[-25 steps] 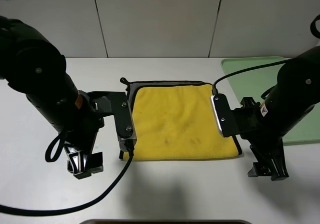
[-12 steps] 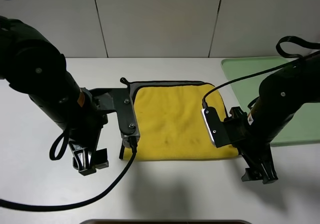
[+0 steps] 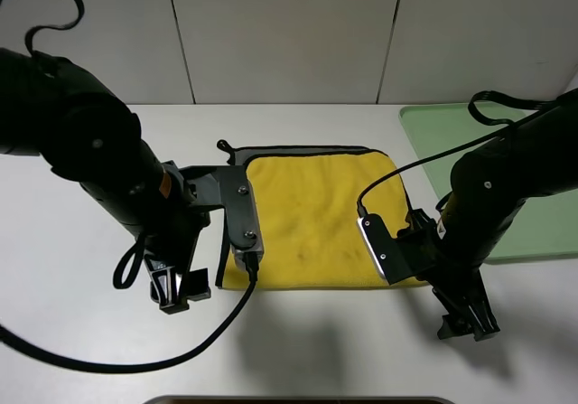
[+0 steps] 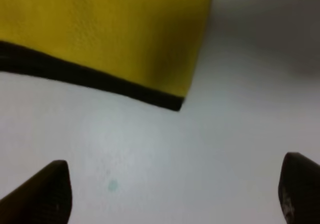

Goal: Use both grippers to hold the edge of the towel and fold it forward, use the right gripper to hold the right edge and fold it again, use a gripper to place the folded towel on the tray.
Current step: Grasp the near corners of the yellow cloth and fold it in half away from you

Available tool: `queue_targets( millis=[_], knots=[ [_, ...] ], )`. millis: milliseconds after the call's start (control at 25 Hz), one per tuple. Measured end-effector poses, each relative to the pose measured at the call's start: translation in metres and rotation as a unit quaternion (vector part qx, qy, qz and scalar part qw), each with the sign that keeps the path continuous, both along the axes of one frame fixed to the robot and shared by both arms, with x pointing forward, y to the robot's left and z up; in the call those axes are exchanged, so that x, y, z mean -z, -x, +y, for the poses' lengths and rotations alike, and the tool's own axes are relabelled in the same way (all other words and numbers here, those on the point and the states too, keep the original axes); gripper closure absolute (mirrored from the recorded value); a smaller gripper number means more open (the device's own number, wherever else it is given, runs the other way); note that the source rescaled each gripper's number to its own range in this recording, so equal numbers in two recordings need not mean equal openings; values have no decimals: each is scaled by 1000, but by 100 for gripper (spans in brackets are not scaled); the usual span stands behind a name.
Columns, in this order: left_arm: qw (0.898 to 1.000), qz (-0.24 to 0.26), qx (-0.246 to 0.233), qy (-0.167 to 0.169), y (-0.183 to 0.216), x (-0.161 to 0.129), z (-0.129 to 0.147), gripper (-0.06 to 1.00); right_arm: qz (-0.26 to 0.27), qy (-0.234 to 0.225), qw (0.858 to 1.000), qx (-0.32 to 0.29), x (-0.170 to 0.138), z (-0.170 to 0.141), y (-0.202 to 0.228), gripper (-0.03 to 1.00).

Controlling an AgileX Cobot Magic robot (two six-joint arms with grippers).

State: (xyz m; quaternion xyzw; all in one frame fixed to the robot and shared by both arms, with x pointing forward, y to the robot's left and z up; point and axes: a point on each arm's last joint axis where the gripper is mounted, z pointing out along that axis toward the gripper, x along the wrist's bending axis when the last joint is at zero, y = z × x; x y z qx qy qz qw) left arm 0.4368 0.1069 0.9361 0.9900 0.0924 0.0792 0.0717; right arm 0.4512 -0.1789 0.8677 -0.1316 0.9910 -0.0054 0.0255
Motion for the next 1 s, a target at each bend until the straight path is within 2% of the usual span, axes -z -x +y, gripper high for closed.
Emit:
queue_targets(
  millis=[440, 680, 800, 1000],
  knots=[
    [1000, 5, 13, -3, -10, 35, -12, 14, -3, -4, 1000, 3, 0, 1, -1, -3],
    [999, -5, 36, 10, -17, 36, -42, 14, -3, -10, 1000, 11, 0, 2, -1, -3],
    [999, 2, 32, 16, -20, 39, -53, 14, -4, -11, 1000, 13, 0, 2, -1, -3],
    [999, 30, 25, -5, -19, 58, -53, 14, -4, -13, 1000, 15, 0, 2, -1, -3]
  ],
)
